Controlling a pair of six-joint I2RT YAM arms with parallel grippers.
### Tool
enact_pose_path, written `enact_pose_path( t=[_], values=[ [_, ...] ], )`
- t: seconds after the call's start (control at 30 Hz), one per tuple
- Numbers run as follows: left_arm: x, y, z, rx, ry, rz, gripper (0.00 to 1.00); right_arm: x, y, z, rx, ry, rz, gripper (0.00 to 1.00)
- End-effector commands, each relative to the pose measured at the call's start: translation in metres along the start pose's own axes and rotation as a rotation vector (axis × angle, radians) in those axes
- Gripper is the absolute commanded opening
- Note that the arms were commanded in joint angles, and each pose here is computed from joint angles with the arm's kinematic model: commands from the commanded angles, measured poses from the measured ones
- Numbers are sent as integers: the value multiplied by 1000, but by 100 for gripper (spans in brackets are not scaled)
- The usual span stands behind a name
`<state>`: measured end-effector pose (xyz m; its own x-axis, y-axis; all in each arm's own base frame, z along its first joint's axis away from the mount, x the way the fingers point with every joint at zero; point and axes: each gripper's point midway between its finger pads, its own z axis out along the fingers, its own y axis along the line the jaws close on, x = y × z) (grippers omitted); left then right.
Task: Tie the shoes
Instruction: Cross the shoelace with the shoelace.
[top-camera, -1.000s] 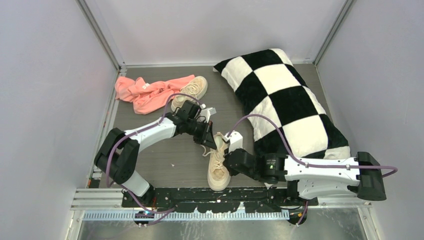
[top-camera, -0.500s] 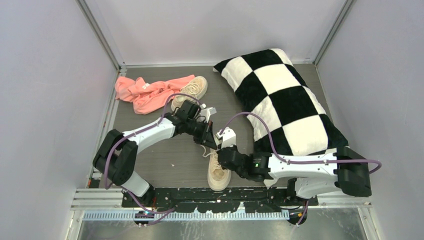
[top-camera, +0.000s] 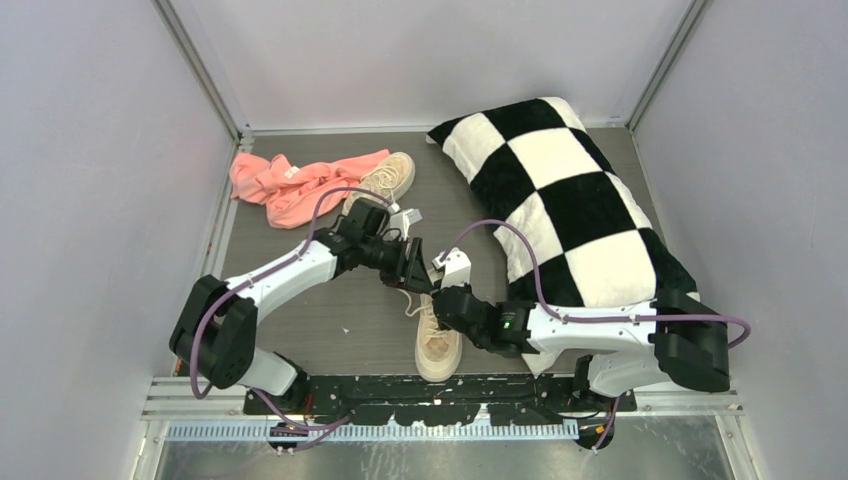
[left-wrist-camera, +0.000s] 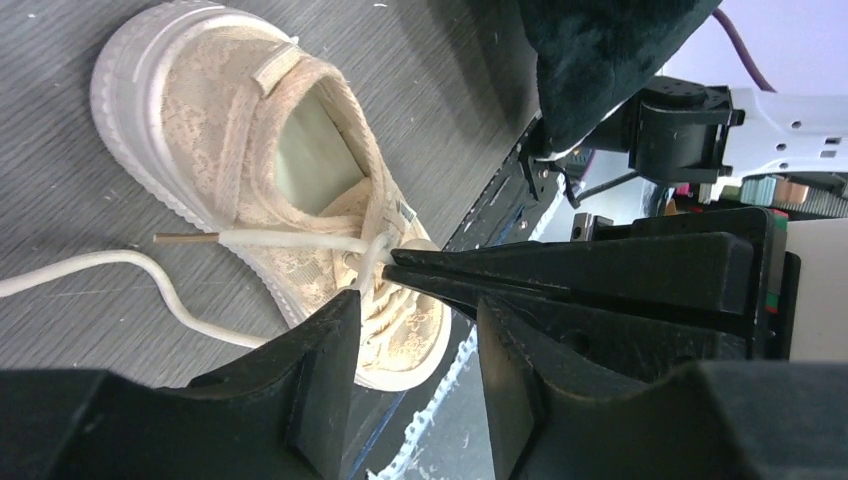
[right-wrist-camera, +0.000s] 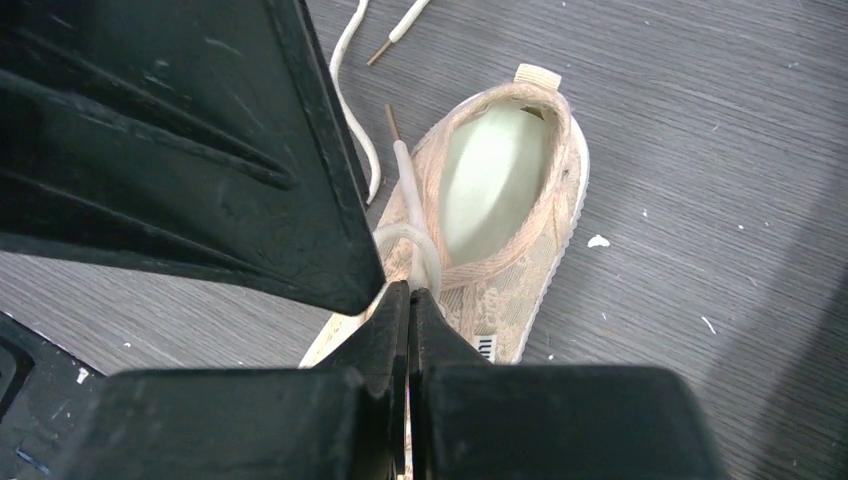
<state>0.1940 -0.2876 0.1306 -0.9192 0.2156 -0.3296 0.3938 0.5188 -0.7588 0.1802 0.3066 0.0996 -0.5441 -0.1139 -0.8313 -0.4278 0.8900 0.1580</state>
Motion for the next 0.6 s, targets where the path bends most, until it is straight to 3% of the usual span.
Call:
enact_pose_path(
  t=[0.0,0.23,0.37,0.57],
  values=[
    [-14,4,-11,-42,-78,-60,48,-14,5,3,-12,-52,46,1],
    [-28,33,-13,-164,-194,-258,47,-17,6,4,-20,-68,65,1],
    [-29,44,-5,-193,-203,-378,51,-17,7,5,-23,-64,65,1],
    [-42,61,-1,-233,-308,-442,57,-17,7,6,-23,-63,64,1]
  ],
)
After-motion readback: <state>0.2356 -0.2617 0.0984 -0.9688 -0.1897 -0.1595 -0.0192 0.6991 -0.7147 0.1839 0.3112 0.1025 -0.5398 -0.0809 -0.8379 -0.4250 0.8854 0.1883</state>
